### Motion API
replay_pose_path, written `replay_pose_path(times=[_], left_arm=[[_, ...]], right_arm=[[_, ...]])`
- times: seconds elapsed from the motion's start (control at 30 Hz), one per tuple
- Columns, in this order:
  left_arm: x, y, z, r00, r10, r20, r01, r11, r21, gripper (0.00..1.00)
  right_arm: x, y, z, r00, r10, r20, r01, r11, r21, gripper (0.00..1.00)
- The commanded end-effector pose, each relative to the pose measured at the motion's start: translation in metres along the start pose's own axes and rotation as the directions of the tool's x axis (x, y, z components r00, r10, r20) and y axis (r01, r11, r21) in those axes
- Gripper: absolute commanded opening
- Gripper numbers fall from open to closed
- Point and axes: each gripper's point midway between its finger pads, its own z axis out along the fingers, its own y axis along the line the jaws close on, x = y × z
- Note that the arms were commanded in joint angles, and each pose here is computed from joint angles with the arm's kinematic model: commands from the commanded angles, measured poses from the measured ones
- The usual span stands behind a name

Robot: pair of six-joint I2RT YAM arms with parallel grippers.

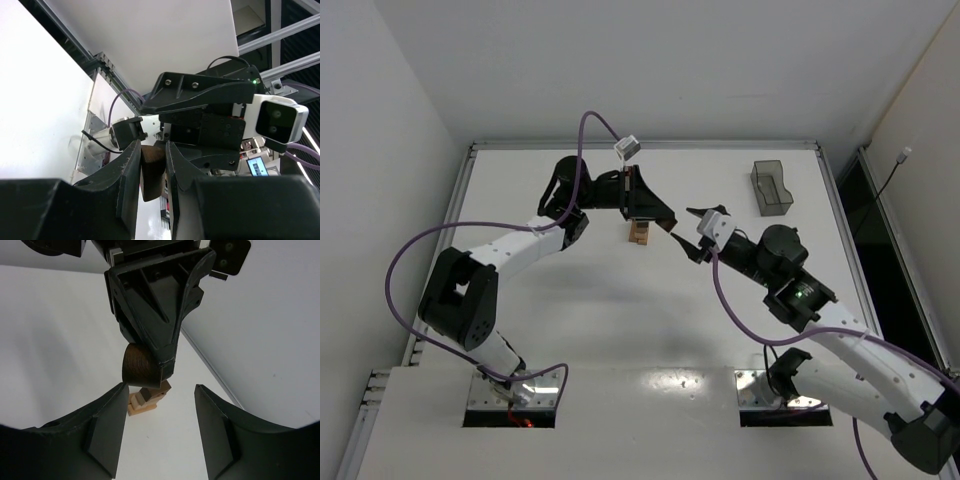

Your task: Build the wood block tower

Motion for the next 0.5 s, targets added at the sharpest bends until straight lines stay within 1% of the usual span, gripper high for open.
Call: replay_pose_path(times=[0.0,0.47], left_arm=[[-0.005,-0.016,-0.004,0.996,0.084,0.019,-0.084,0.996,0.021,0.0],[-0.008,-0.014,-0.002,0.996,0.085,0.026,-0.085,0.996,0.014,0.0]], right_arm=[[-0.035,-0.011,0.004,0.995,-0.011,0.095,0.01,1.0,0.012,0.52],[-0.041,0.004,0.012,0.994,0.017,0.109,-0.012,0.999,-0.047,0.52]])
